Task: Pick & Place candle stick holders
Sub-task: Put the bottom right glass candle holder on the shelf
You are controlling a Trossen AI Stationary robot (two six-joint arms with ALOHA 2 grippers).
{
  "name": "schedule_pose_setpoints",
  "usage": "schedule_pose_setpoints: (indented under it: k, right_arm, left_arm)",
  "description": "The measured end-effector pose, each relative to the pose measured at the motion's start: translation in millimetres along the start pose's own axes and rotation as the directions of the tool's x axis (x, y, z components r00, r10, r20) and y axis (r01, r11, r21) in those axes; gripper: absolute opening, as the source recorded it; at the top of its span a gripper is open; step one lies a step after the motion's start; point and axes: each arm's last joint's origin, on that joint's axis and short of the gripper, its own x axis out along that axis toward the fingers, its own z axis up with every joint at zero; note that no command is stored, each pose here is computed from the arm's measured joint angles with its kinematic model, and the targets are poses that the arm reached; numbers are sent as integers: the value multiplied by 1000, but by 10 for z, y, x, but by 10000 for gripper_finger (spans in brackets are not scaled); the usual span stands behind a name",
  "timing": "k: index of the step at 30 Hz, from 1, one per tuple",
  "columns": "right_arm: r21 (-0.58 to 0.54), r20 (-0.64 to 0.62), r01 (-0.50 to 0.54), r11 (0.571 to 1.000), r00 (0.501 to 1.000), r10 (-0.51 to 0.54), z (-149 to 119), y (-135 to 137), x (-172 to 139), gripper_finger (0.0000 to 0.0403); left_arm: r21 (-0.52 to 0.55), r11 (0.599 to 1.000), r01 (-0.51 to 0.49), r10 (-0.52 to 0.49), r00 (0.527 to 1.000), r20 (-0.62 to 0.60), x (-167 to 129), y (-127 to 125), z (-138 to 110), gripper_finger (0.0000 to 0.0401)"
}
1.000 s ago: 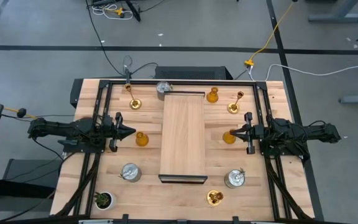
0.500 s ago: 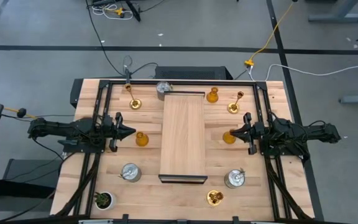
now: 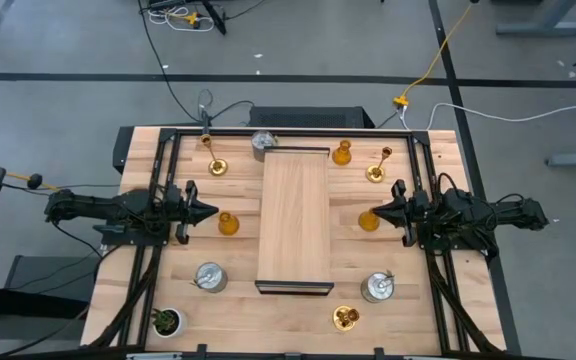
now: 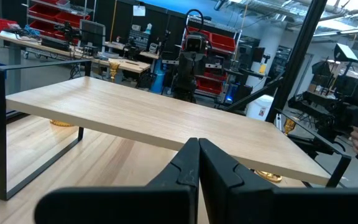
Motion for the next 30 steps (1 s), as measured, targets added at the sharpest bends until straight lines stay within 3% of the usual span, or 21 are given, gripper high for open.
schedule_pose_setpoints:
  k: [10,21,30]
  right_arm:
    - [58,147,-10,998,989,1,242,29,-23,29]
    - [89,304,-9,996,953,-19,777,92,-148,29]
    - [105,342,2,994,939,-38,1128,135,-181,29]
  left_arm:
    - [0,1000,0,0,1000,0,0,0,0,10]
    - [0,1000,0,0,1000,0,0,0,-1,10]
    - [0,1000,0,0,1000,0,0,0,0,10]
